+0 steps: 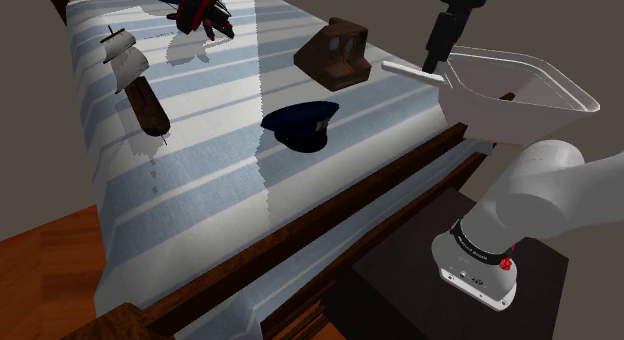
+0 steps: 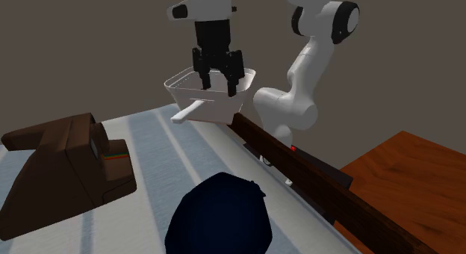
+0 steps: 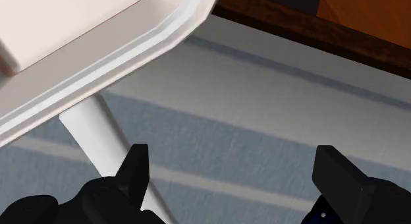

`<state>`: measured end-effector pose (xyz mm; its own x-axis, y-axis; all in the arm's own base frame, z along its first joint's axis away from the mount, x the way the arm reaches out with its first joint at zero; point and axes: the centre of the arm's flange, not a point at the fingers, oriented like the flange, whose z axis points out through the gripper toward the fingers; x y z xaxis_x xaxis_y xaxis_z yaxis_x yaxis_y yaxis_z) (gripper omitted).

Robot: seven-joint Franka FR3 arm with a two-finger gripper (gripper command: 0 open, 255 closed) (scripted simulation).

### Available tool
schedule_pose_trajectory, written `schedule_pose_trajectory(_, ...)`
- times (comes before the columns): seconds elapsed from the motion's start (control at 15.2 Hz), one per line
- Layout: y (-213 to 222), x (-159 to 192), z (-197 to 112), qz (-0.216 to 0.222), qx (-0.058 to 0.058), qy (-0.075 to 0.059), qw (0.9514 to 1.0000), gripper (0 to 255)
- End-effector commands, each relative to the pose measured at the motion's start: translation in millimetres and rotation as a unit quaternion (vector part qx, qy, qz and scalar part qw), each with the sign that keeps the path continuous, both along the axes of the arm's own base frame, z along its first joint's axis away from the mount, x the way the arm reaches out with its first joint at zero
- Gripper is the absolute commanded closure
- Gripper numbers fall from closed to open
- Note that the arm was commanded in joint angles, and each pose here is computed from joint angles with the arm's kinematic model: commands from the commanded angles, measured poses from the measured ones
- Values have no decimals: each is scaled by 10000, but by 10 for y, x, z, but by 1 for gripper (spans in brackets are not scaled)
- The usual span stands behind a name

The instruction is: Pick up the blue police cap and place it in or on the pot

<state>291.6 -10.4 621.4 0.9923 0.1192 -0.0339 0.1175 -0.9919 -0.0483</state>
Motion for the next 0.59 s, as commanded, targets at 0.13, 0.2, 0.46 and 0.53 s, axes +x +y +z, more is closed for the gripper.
schedule_pose_trajectory(0.13, 90, -196, -191, -674, 333, -496, 9959, 0)
schedule_pose_trajectory(0.2, 150, -282, -291, -1009, 498, -743, 9909, 0)
schedule_pose_trajectory(0.46, 469, -526, -702, -2323, 1146, -1710, 9506, 0)
schedule_pose_trajectory(0.53, 566, -559, -803, -2641, 1303, -1945, 9356, 0)
